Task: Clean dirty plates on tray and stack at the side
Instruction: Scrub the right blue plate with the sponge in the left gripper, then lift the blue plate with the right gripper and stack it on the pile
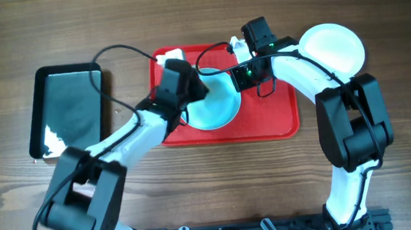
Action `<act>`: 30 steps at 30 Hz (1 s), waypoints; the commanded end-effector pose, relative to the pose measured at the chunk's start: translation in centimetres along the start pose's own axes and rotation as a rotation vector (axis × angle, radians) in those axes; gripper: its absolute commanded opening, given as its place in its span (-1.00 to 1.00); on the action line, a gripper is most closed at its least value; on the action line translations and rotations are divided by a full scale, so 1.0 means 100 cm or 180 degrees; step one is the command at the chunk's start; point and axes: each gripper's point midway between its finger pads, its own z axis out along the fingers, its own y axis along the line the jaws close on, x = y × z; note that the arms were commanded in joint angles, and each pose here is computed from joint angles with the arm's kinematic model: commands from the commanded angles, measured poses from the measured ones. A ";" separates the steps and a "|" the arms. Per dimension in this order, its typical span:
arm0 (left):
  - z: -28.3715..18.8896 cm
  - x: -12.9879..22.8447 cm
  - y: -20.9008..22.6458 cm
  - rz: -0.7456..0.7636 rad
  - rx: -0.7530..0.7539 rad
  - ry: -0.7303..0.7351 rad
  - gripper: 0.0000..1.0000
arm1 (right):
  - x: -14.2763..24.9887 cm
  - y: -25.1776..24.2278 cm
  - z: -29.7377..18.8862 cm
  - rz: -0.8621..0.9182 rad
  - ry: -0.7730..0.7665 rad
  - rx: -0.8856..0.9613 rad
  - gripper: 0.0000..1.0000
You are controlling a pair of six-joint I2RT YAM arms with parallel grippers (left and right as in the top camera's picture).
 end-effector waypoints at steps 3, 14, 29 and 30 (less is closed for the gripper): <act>0.008 0.040 0.049 0.0203 -0.0666 0.0410 -0.92 | 0.007 -0.010 0.009 0.0006 0.0082 0.0094 -0.91; -0.110 -0.081 0.075 -0.0170 -0.1538 -0.1271 -0.92 | 0.012 -0.007 0.007 0.0020 0.0158 0.0042 -0.91; -0.179 -0.106 0.214 -0.1124 -0.2185 -0.1305 -0.92 | -0.052 0.076 -0.094 -0.1600 -0.0663 0.2188 -0.92; -0.179 -0.105 0.214 -0.1124 -0.2186 -0.1302 -0.92 | -0.062 0.085 -0.117 -0.1656 -0.0845 0.2309 -0.91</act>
